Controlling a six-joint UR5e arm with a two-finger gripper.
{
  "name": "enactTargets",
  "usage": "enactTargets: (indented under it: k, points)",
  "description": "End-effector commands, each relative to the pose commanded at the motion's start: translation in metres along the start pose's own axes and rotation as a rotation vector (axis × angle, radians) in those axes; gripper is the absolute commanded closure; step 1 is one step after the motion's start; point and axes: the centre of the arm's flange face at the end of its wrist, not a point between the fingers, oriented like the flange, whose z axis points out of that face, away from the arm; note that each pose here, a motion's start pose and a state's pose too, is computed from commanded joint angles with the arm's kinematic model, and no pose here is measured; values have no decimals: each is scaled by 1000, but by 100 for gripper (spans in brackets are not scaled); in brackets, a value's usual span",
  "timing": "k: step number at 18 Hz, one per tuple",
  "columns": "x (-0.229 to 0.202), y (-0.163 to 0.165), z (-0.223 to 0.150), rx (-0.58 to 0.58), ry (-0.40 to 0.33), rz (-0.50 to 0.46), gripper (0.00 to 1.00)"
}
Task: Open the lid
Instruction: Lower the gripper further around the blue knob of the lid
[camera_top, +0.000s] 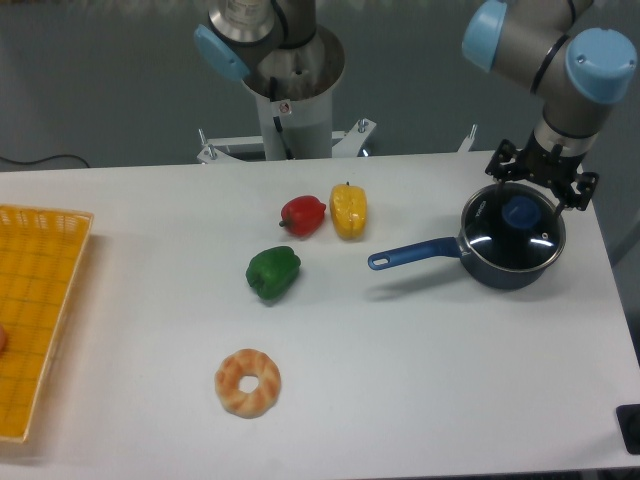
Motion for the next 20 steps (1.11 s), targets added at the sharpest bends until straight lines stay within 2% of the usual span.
enactTargets:
  k: [5, 20]
  points:
    - [-3, -1, 3, 5, -26, -8, 0]
    - [-9, 0, 28, -3, 9, -14, 0]
